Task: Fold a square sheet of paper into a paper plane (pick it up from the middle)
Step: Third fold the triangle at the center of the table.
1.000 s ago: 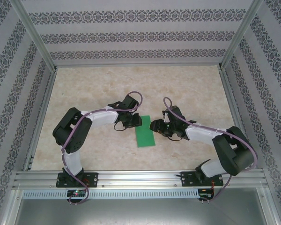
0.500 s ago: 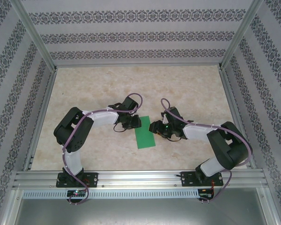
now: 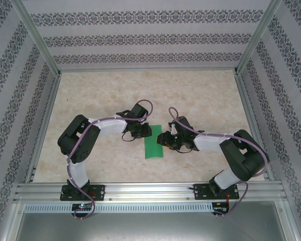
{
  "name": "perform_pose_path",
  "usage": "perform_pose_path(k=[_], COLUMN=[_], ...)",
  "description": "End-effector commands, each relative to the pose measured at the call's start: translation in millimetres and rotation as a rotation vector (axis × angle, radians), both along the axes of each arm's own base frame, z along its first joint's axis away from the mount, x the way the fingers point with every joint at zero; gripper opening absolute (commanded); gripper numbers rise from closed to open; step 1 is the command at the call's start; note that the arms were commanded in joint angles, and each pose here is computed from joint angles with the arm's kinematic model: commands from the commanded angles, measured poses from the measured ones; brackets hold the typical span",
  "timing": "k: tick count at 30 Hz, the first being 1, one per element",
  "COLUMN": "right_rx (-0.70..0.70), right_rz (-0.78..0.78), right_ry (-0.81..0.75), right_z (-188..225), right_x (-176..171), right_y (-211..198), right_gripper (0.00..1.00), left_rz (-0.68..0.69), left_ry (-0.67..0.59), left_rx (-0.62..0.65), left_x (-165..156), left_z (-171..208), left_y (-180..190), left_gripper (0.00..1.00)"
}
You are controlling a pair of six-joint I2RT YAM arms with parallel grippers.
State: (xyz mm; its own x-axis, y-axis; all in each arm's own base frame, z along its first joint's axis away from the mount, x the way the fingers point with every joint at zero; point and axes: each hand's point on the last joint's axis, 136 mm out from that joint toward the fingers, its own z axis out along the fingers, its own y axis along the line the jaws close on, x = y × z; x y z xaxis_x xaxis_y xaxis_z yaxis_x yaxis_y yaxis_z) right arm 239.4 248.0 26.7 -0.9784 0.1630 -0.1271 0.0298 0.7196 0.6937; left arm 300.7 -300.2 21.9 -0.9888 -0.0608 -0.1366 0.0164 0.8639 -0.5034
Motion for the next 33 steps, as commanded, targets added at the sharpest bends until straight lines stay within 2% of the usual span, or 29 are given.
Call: perform_pose_path(k=[1, 12, 16, 22, 27, 33], right_rx=[0.041, 0.141, 0.132, 0.115, 0.099, 0.101], right_rz=[-0.008, -0.087, -0.102, -0.080, -0.100, -0.126], right_ry=[-0.025, -0.063, -0.065, -0.026, -0.011, -0.007], right_z=[9.8, 24.3, 23.6, 12.7, 6.5, 10.1], right_x=[2.5, 24.9, 29.5, 27.4, 27.7, 30.0], right_y=[3.7, 6.4, 2.7, 4.4, 1.3, 0.1], right_gripper=[0.41, 0.46, 0.46, 0.29, 0.16, 0.11], left_rz=[-0.038, -0.088, -0.094, -0.111, -0.133, -0.224], left_ry=[-0.012, -0.024, -0.026, -0.047, -0.141, -0.260], left_rx=[-0.012, -0.034, -0.031, -0.060, -0.085, -0.072], left_x=[-0.2, 1.5, 1.5, 3.5, 6.2, -15.8], left_z=[-7.9, -4.9, -6.2, 1.0, 30.1, 62.2], left_y=[-5.0, -12.9, -12.6, -18.1, -16.0, -4.7], left_gripper=[0.21, 0.21, 0.21, 0.22, 0.29, 0.40])
